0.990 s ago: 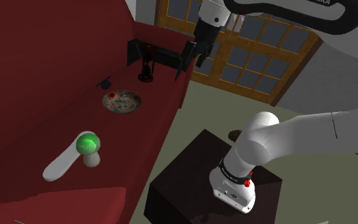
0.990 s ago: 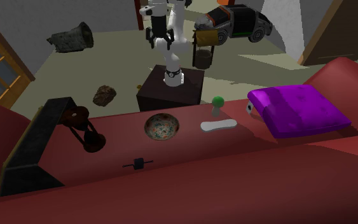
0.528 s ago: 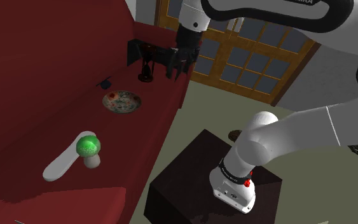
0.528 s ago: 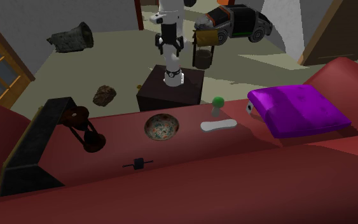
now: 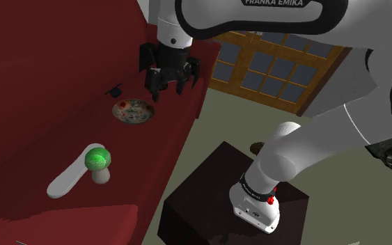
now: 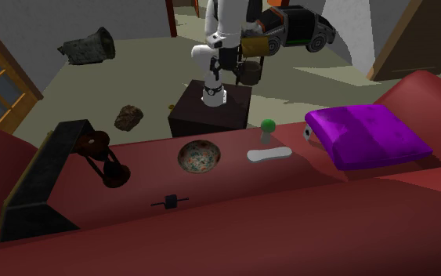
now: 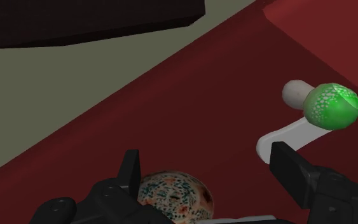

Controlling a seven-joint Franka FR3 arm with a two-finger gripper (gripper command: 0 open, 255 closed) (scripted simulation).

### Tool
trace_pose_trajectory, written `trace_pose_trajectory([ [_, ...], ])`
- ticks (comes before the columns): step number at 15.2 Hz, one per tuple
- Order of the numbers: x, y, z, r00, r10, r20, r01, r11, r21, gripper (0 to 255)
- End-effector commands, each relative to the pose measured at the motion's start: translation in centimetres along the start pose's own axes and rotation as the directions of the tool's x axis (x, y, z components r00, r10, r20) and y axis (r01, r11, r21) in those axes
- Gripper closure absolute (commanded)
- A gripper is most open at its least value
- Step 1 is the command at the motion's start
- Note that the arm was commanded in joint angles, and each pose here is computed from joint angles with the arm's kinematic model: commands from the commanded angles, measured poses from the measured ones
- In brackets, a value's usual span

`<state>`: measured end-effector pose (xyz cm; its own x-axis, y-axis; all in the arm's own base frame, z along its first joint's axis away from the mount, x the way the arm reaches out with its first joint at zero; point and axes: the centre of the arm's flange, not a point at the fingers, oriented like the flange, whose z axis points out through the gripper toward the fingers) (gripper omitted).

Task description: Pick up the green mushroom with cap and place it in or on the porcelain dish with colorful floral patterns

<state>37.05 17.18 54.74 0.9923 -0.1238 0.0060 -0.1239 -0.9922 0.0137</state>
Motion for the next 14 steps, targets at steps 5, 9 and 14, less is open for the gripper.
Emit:
trace_pose_trajectory([
  [5,2.5,-7.6,4.1,0.998,0.036,0.053,-0.035,0.999,-0.021,0],
  [9,4.1,-12.4,6.6,0.994,0.06,0.086,-0.057,0.998,-0.038,0],
  [14,6.0,-18.2,9.9,0.988,0.09,0.127,-0.083,0.995,-0.059,0],
])
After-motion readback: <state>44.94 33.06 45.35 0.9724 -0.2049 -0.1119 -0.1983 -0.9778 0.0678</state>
